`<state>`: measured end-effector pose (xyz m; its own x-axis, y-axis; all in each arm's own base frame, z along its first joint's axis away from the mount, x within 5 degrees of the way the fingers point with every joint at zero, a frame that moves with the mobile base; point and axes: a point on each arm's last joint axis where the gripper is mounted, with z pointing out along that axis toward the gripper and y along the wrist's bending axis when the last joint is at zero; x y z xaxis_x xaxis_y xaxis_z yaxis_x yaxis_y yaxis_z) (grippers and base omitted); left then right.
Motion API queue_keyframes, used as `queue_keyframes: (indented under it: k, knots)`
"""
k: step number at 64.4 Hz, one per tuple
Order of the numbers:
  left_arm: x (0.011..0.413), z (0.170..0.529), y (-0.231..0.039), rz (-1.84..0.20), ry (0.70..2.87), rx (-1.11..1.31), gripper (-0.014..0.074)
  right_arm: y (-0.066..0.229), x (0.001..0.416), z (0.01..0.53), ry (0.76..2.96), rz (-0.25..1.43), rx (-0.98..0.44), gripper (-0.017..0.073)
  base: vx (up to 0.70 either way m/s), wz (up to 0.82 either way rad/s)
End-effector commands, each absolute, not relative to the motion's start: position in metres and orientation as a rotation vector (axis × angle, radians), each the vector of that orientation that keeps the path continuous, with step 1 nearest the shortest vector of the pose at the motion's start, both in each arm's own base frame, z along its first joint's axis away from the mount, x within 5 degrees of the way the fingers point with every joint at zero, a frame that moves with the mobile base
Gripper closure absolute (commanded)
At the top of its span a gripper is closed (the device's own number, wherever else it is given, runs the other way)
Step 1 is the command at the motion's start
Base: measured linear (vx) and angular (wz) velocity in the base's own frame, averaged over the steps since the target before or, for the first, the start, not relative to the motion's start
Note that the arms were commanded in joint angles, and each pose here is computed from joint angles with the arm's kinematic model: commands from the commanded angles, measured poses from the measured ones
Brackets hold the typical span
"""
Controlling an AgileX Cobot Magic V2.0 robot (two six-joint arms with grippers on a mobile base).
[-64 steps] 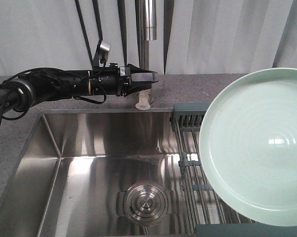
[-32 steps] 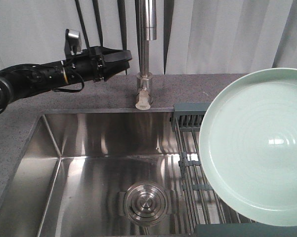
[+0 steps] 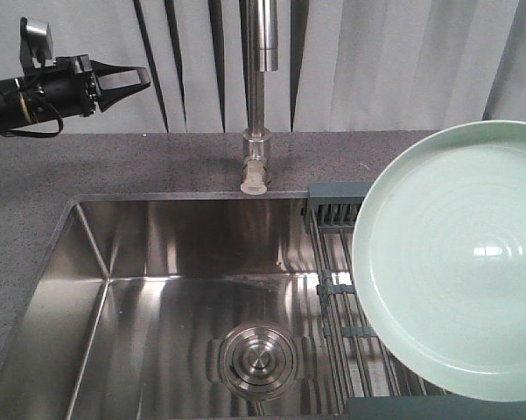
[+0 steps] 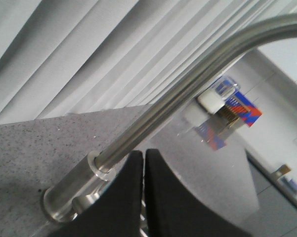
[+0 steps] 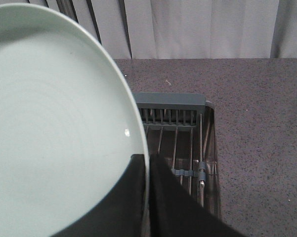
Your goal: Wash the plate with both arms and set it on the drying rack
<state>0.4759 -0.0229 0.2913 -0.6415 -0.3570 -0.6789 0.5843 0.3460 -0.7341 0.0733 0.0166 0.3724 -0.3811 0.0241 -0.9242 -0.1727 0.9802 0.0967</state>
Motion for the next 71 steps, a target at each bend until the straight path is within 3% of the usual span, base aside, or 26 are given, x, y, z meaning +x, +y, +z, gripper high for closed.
queue_keyframes:
  k: [1,18,41,54,71]
  knots:
    - [0.436,0.354,-0.023,-1.458,1.691,0.488,0.0601,0.016,0.075,0.387,1.853,0.205,-0.099,0.0563,0.0,0.0]
    - [0.395,0.389,-0.002,-1.167,1.829,0.631,0.0601,0.016,0.075,0.387,1.852,0.205,-0.099,0.0563,0.0,0.0]
    - [0.318,0.388,0.034,-1.092,1.914,0.431,0.0601,0.017,0.075,0.387,1.854,0.224,-0.095,0.0563,0.0,0.0]
    - [0.265,0.372,0.025,-1.064,1.948,0.305,0.0601,0.017,0.075,0.386,1.859,0.236,-0.089,0.0563,0.0,0.0]
    - [0.205,0.369,0.003,-0.871,1.897,0.229,0.0601,0.018,0.077,0.385,1.875,0.246,-0.07,0.0563,0.0,0.0]
